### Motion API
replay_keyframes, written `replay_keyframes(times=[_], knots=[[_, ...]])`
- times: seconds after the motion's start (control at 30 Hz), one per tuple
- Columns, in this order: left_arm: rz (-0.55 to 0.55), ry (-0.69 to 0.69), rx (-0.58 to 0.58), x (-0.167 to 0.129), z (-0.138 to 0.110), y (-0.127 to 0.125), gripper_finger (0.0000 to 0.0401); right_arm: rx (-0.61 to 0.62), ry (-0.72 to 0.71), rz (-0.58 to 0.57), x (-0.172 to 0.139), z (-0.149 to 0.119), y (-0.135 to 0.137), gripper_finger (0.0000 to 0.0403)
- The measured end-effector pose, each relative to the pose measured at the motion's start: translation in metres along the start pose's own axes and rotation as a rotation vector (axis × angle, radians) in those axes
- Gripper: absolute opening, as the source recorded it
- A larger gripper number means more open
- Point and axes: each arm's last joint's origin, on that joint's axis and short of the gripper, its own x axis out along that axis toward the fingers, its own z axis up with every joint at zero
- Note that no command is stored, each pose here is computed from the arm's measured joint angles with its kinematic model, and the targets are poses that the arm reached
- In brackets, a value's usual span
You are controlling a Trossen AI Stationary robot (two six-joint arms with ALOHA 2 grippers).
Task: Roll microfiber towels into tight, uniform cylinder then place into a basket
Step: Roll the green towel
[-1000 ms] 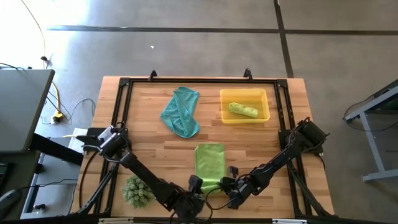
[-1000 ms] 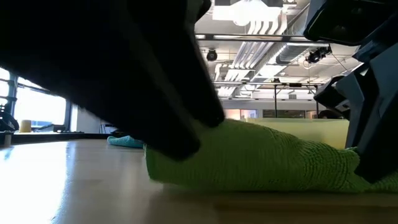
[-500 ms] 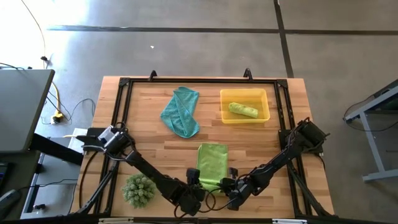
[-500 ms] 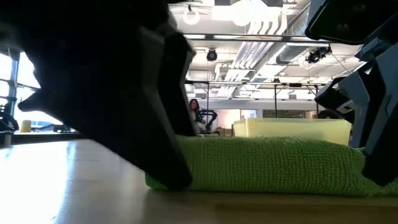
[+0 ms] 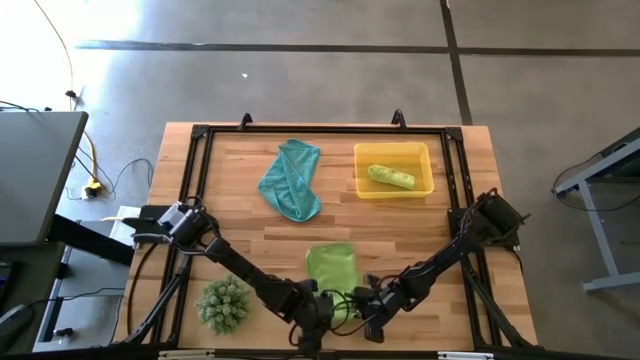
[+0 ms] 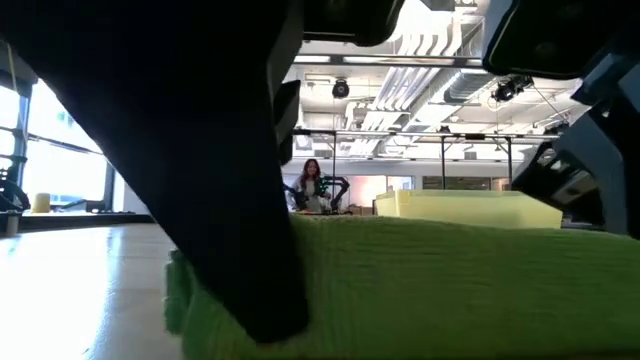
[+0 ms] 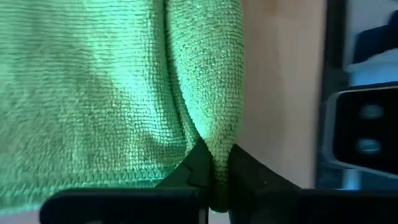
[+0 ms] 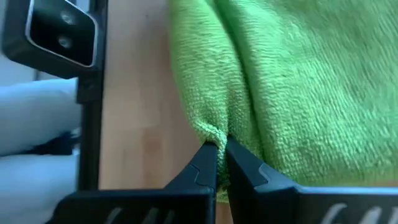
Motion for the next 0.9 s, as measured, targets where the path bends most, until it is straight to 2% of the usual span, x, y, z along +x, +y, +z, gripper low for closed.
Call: replay_keyframes(times=[0.17,0.3,0.5,0.67,0.9], knots=[[-0.125,0.029,-0.063,0.002,0.004,-0.004,0.0022,0.061,0.051,0.134,0.001,0.011,-0.002,0.0001],[-0.141,0.049,-0.117,0.002,0.007,0.000,0.0020,0.081,0.091,0.244,0.002,0.019,-0.006,0.0001],[-0.059,0.073,-0.191,0.001,0.005,0.007,0.0019,0.086,0.088,0.240,0.002,0.023,-0.010,0.0000],[-0.020,0.079,-0.244,0.003,0.005,0.012,0.0019,0.044,0.075,0.232,0.002,0.024,-0.011,0.0006],[-0.004,0.093,-0.253,0.011,0.002,0.014,0.0019,-0.045,0.067,0.238,-0.010,0.026,-0.008,0.0060]])
